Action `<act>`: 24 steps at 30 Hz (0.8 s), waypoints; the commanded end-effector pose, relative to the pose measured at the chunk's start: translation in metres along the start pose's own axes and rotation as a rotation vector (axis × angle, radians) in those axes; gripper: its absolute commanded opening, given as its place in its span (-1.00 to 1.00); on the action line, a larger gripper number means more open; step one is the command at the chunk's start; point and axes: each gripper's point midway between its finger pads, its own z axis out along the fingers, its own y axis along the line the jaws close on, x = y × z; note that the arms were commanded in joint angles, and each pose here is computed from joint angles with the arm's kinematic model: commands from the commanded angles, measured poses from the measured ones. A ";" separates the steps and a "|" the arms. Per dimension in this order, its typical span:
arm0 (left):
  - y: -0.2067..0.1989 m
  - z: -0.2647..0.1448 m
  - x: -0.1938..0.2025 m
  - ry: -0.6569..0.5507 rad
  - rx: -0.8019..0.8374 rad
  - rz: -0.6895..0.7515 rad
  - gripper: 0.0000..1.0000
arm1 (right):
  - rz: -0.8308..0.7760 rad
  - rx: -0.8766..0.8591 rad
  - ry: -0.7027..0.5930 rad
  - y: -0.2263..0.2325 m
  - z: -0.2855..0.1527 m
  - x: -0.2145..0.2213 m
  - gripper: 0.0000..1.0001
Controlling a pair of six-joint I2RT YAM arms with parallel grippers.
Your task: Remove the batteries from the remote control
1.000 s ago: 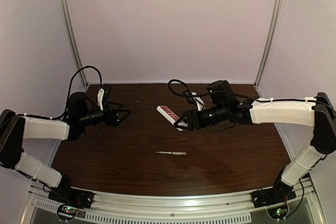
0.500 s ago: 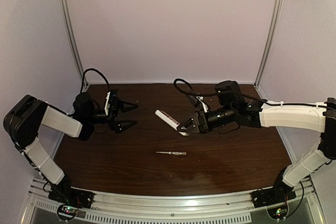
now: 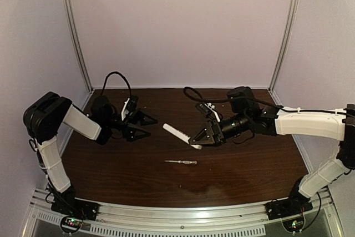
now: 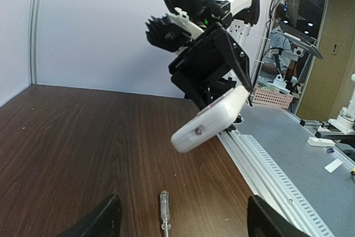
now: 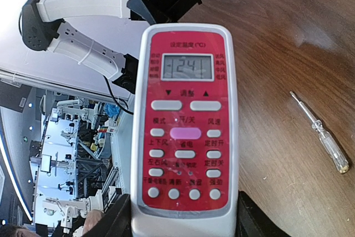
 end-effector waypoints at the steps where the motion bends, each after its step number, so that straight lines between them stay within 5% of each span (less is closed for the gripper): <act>1: -0.028 0.005 -0.047 -0.077 0.068 0.441 0.55 | 0.011 -0.042 0.035 0.005 0.009 -0.002 -0.20; 12: 0.026 0.010 -0.067 -0.025 -0.191 0.426 0.55 | 0.007 -0.038 0.042 0.002 0.022 -0.018 -0.20; 24: -0.004 0.020 -0.033 0.060 -0.028 0.496 0.47 | 0.005 -0.152 0.086 0.018 0.030 -0.022 -0.21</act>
